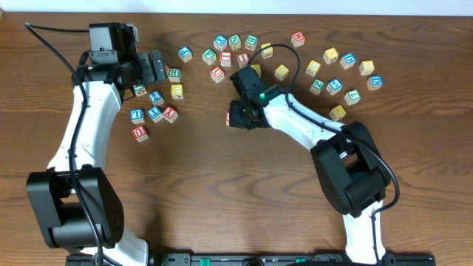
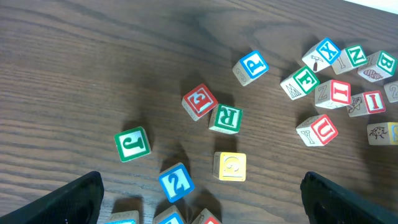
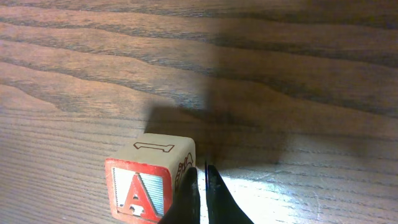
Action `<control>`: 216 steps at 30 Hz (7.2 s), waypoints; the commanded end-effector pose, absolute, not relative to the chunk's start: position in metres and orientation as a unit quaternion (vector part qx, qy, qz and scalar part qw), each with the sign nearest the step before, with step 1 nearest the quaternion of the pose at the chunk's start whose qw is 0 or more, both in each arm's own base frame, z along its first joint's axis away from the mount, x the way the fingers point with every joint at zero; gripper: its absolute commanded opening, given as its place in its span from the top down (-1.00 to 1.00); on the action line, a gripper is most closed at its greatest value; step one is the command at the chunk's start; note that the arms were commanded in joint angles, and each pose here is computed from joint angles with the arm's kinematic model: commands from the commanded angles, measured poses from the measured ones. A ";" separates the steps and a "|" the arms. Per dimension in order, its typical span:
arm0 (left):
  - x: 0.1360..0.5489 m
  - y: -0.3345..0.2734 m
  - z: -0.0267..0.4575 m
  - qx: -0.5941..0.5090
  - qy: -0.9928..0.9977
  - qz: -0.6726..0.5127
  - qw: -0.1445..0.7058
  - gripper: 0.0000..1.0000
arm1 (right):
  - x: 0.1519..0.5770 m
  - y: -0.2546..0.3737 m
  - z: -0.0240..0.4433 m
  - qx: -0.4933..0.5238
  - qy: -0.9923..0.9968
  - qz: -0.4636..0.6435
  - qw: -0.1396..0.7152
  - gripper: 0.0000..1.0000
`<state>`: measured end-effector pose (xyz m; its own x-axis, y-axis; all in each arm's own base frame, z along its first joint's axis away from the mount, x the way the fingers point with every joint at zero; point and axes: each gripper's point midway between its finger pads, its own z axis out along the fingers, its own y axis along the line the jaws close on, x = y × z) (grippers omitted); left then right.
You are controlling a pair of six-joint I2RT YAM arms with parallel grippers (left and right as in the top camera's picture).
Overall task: Spell out AI2
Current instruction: 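Lower the red A block onto the table center and open the right gripper, then lift the right gripper away and swing the left arm toward the far blocks, then lower the left gripper over the red I block between F and I blocks, then close the left gripper on the red I block and lift it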
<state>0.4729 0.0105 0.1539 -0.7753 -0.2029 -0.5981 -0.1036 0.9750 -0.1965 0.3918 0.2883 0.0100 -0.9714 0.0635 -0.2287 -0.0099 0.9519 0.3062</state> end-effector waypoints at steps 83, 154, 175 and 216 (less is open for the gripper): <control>0.596 -0.183 0.034 0.092 0.965 -0.037 0.241 -0.55 | 0.413 0.115 0.145 0.047 0.976 0.088 0.195 -0.30; 0.591 -0.181 0.017 0.048 0.969 0.014 0.241 0.08 | 0.414 0.115 0.141 0.046 0.975 0.088 0.197 -0.38; 0.587 -0.180 0.004 0.050 0.972 0.017 0.229 0.27 | 0.414 0.115 0.141 0.047 0.975 0.088 0.197 -0.39; 0.592 -0.181 0.096 0.039 0.954 -0.004 0.297 0.43 | 0.419 0.096 0.141 0.048 0.975 0.040 0.211 -0.53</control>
<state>0.5893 -0.1844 0.0276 -0.8695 0.0996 -0.4838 0.0972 0.9948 0.0300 0.4170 0.1091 0.1353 -0.9187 0.1282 -0.3736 0.0726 0.9845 0.1594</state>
